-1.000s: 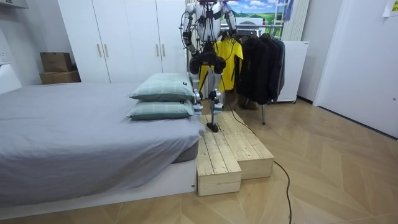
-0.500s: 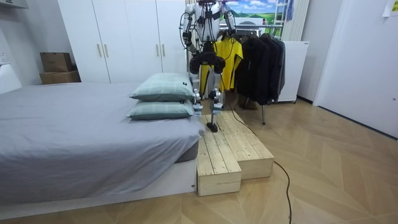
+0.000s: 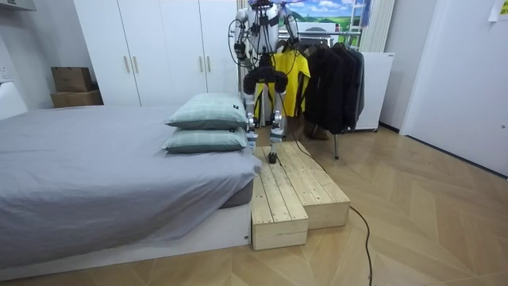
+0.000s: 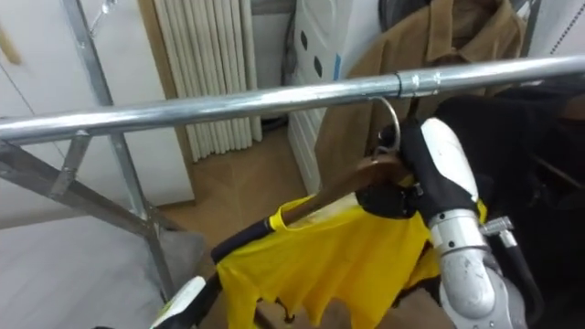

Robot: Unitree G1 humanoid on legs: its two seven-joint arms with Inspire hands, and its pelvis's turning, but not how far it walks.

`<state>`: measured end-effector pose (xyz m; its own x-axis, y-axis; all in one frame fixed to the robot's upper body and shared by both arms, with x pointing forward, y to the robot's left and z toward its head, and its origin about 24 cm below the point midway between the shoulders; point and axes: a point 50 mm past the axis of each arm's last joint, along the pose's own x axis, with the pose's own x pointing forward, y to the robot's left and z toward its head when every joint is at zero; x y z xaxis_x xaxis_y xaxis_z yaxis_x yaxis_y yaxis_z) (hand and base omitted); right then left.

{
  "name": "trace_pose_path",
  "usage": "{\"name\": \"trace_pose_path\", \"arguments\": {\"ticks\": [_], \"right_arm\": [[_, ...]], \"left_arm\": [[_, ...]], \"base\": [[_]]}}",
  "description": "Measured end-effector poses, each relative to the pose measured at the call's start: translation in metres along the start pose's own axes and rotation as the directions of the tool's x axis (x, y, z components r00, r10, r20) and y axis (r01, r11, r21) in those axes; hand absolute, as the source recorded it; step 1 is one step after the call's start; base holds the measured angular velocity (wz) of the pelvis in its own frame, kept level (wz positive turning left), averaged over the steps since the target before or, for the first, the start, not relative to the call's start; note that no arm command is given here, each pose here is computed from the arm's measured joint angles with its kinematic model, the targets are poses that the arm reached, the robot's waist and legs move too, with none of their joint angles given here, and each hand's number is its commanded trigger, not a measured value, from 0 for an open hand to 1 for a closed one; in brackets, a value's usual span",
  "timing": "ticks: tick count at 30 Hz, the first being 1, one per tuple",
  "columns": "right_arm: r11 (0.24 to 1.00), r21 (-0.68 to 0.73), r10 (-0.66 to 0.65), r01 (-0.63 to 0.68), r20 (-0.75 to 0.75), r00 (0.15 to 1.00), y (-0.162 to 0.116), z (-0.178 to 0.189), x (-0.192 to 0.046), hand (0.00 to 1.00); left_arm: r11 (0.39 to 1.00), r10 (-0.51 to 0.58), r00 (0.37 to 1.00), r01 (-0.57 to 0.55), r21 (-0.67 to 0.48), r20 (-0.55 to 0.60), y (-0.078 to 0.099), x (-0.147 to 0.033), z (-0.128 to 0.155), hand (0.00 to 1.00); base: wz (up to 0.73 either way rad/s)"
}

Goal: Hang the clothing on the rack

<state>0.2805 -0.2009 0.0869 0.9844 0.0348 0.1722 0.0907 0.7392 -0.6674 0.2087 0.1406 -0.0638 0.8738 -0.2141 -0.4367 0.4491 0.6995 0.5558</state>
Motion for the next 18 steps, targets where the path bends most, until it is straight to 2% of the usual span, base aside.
{"name": "trace_pose_path", "arguments": {"ticks": [9, 18], "right_arm": [[0.971, 0.239, 0.014, -0.012, -0.006, 1.000, -0.0006, 0.0001, 0.0011, 1.00], [0.963, 0.269, 0.015, -0.012, -0.009, 1.000, -0.0001, 0.0002, 0.0068, 1.00]], "left_arm": [[0.999, 0.020, 0.999, -0.022, 0.041, 0.031, 0.0093, -0.0010, 0.0048, 0.00], [0.999, 0.006, 0.999, -0.007, 0.041, 0.031, 0.0045, -0.0018, 0.0058, 0.00]], "base": [[0.07], [0.06]]}}
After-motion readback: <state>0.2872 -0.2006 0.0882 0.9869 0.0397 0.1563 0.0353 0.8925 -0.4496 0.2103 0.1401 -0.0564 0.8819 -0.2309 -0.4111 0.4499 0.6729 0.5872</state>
